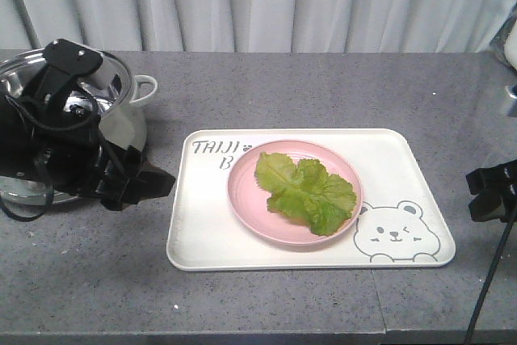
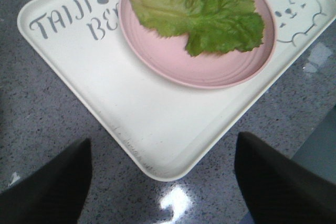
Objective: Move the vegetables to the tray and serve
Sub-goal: 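Release the plate and withdraw the right gripper from the tray, then lower both grippers to the tray's near corners to grasp its edges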
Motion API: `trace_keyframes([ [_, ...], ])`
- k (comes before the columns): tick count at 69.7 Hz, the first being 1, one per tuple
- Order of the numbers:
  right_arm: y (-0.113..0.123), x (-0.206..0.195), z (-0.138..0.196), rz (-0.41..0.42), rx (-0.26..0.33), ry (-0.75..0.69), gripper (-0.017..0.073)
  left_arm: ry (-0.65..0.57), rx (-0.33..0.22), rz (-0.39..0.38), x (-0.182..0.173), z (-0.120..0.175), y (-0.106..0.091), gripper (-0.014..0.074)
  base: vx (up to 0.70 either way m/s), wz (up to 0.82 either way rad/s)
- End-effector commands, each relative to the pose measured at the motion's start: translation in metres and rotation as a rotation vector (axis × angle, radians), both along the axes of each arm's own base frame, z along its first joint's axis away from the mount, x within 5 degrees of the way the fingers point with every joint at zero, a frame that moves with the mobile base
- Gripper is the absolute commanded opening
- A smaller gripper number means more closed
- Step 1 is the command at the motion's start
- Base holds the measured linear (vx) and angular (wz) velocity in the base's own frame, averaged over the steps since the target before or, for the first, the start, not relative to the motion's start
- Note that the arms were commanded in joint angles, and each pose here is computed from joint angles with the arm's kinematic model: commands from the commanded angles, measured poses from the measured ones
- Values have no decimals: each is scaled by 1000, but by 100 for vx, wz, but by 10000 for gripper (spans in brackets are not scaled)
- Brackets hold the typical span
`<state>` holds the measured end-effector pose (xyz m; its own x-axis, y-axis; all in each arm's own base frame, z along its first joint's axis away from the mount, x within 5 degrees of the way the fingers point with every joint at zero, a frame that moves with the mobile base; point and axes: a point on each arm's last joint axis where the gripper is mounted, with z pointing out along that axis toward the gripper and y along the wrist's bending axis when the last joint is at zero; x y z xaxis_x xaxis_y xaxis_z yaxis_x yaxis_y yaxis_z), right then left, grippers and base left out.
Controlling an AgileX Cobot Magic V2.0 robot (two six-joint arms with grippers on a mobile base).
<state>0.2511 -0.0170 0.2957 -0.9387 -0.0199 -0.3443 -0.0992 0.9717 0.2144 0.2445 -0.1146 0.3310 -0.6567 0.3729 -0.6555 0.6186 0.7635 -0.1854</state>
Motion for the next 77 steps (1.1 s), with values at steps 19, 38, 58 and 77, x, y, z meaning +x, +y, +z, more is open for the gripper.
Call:
trace_keyframes([
  [19,-4,27,-21,33,20,0,283,147,-55,144,27,-23,-9,533,0,0],
  [38,-5,44,-41,66,45,0,283,224,-51,206,44,-48,-13,507,0,0],
  [58,-6,54,-53,86,34,-10,283,256,-49,250,58,-68,-16,430,0,0],
  [77,-7,60,-65,100,41,1,283,301,-48,291,68,-87,-19,428,0,0],
])
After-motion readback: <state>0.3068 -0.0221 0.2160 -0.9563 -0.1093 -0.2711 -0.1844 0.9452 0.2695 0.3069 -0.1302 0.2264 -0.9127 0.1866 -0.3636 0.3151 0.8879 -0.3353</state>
